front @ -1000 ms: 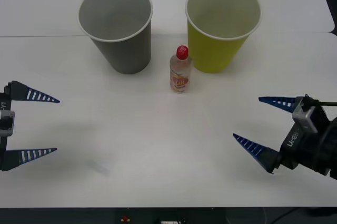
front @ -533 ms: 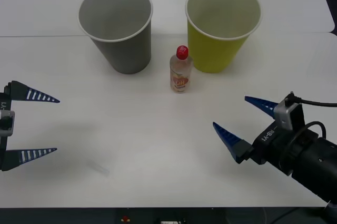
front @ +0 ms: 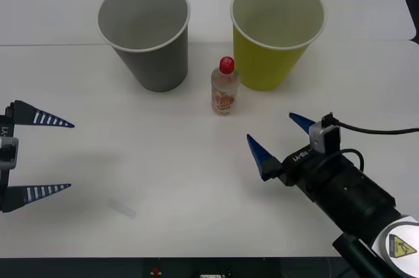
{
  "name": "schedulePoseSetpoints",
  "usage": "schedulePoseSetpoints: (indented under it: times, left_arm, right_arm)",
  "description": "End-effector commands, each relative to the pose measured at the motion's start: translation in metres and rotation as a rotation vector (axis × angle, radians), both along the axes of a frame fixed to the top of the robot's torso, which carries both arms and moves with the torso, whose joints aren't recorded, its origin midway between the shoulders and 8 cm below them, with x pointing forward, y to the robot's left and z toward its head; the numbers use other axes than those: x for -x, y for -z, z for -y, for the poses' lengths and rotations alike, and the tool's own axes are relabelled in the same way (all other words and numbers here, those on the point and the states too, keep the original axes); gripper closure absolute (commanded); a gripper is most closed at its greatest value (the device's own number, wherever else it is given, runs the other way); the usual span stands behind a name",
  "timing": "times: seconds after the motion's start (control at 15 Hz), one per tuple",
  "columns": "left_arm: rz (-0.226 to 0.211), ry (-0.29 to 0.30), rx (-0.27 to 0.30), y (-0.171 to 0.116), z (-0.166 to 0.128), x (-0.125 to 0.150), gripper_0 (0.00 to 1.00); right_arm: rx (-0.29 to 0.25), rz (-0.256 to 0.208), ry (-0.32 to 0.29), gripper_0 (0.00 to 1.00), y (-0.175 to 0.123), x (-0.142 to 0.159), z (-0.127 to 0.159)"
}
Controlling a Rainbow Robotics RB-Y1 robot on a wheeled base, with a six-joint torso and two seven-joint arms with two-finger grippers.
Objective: Put the can into the green bin and the plastic bottle into the gray bin
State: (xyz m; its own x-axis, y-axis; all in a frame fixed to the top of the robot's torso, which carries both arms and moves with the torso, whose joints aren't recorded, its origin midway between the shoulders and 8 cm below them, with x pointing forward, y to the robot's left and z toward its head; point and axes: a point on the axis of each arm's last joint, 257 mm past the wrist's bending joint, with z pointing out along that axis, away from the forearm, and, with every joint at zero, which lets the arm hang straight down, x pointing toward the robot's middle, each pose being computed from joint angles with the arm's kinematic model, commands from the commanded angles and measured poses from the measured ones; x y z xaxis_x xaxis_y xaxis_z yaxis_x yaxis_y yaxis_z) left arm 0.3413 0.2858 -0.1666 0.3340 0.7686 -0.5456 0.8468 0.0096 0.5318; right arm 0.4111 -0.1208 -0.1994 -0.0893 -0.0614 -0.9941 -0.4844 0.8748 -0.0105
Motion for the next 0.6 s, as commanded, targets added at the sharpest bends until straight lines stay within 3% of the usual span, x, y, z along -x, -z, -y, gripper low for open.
schedulePoseSetpoints:
  times: [0.07, 0.4, 0.6]
  left_arm:
    - [0.0, 0.0, 0.0, 0.0, 0.0, 0.0, 0.0]
    - [0.0, 0.0, 0.0, 0.0, 0.0, 0.0, 0.0]
    - [0.0, 0.0, 0.0, 0.0, 0.0, 0.0, 0.0]
  right_arm:
    - [-0.014, 0.015, 0.014, 0.0, 0.008, -0.017, -0.013]
    - [-0.041, 0.035, 0.015, 0.0, 0.017, -0.042, -0.046]
    - [-0.047, 0.057, 0.053, 0.0, 0.028, -0.061, -0.061]
